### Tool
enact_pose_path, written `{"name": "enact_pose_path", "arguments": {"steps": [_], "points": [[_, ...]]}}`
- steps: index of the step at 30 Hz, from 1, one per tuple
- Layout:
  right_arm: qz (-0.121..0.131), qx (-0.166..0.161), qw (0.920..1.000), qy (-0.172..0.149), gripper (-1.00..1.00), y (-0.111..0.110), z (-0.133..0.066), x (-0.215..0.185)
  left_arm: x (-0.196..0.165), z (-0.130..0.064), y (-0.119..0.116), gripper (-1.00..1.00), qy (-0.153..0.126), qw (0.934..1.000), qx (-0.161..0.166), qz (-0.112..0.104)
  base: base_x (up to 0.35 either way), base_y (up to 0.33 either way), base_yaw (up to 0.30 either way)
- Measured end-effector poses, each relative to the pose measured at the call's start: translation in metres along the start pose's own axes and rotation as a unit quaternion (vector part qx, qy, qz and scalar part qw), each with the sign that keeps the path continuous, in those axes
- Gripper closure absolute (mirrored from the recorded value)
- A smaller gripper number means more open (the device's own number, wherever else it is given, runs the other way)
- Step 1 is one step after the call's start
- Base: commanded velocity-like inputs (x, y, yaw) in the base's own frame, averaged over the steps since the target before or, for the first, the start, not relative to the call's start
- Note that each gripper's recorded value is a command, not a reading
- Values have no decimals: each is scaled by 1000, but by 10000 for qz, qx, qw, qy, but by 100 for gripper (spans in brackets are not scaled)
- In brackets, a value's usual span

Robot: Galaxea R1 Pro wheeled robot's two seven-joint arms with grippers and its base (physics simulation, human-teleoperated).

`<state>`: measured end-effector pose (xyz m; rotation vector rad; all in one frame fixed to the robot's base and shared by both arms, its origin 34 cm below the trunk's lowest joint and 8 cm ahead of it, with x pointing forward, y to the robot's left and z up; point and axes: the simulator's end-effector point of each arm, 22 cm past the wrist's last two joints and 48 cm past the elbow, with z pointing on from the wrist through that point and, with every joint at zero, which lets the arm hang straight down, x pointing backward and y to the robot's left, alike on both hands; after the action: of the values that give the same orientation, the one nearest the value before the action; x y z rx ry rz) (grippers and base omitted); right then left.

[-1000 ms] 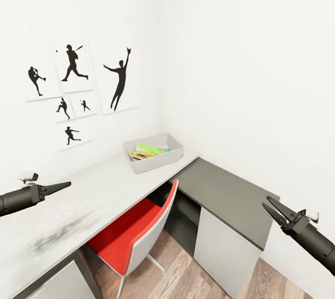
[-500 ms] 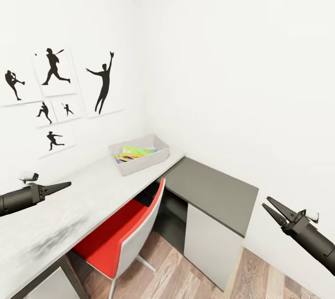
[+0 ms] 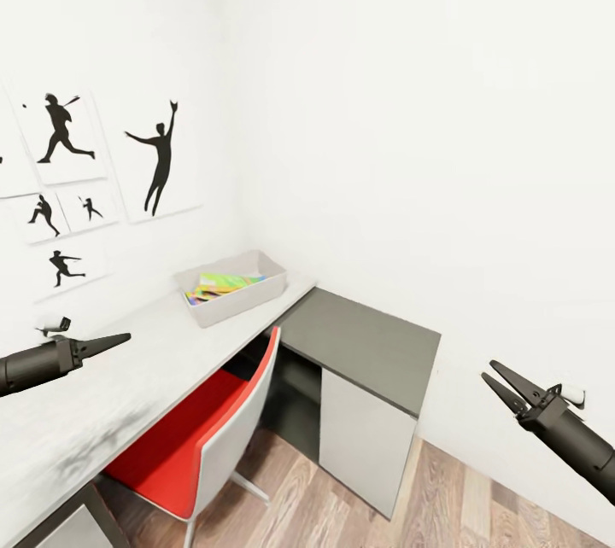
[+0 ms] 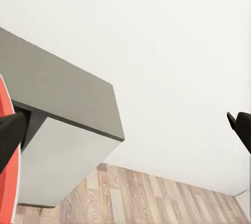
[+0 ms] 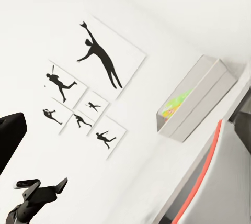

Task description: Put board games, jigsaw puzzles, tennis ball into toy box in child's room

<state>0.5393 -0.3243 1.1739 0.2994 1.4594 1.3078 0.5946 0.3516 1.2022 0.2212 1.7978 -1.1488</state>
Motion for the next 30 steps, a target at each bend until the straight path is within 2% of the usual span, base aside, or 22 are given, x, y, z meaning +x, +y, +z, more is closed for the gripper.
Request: {"name": "enact_pose_path", "arguments": {"steps": [30], "points": [[-55,-101,9999,-76,-100,11,-4,-6,-9,-5,-16,-100,-86,9998,69,140,-73,0,-203]]}}
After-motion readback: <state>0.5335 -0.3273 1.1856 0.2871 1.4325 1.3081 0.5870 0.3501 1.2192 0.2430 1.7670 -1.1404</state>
